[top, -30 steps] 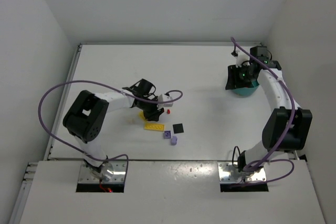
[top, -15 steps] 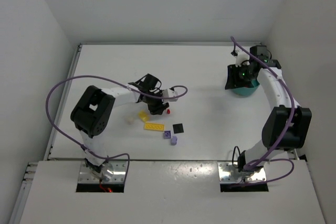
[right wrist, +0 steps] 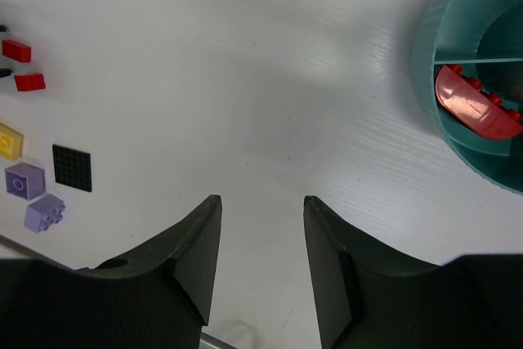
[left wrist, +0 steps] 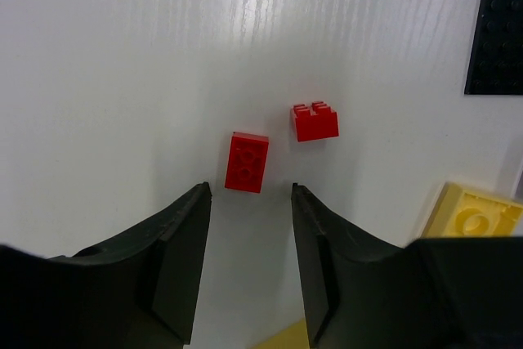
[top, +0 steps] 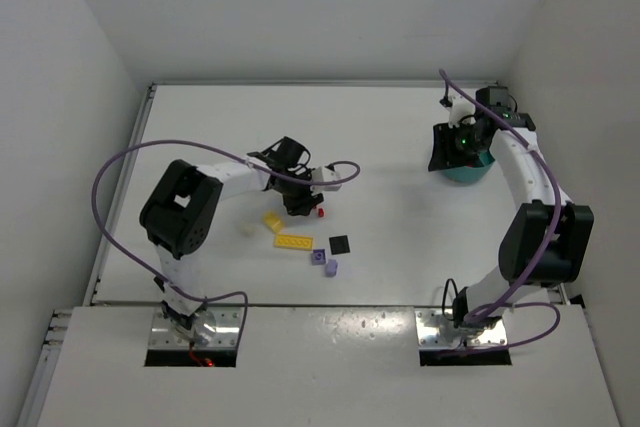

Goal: Sort the legos into containers by color

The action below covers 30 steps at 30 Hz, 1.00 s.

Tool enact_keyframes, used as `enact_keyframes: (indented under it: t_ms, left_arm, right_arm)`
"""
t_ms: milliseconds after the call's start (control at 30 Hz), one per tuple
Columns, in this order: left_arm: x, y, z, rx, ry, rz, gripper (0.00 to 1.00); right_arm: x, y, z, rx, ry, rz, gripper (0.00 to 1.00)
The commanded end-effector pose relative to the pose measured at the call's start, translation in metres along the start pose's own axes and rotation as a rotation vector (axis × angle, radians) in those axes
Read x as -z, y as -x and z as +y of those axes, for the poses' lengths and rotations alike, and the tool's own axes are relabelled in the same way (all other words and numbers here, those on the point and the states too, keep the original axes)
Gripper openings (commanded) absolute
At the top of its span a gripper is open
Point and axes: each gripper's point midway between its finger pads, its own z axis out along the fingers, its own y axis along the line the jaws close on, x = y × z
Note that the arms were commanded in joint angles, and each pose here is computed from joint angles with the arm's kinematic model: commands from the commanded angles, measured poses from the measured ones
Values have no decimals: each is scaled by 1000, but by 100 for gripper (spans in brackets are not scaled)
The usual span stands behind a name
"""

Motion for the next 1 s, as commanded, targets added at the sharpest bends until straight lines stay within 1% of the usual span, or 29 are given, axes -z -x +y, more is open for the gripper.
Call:
enact_keyframes:
  t_ms: [0,67,133,300,333,667,800,900,933,967]
  left_arm:
    - [0,11,3,-36,-27,-19,50]
    - [-2,11,5,-46,-28,-18,50]
    - [-2,10,4,-52,-34,-13,47]
    - [-5,13,-1,-64,-59,-21,45]
    - [-5,13,-1,-64,-59,-21,44]
    - [-9,14,-2,-93,-75,-12,42]
    - [-13,14,-3,-104,-86,5,40]
    - [-15,11,-7,-110,-100,27,33]
    - [-18,9,-8,-115,-107,32,28]
    - [-18,8,-8,-115,-107,32,25]
  right_arm:
    - [5,17,4,32,23,-42,46]
    - [3,16,4,28,25,-34,46]
    - [3,16,3,37,24,-34,46]
    - [3,16,5,38,33,-36,46]
    - [0,15,4,34,35,-28,46]
    - [0,15,4,34,35,-28,46]
    - [-3,14,3,30,37,-20,46]
    - [-3,14,3,30,37,-20,46]
    - [-3,14,3,30,37,-20,46]
    - [-3,14,3,30,37,-20,46]
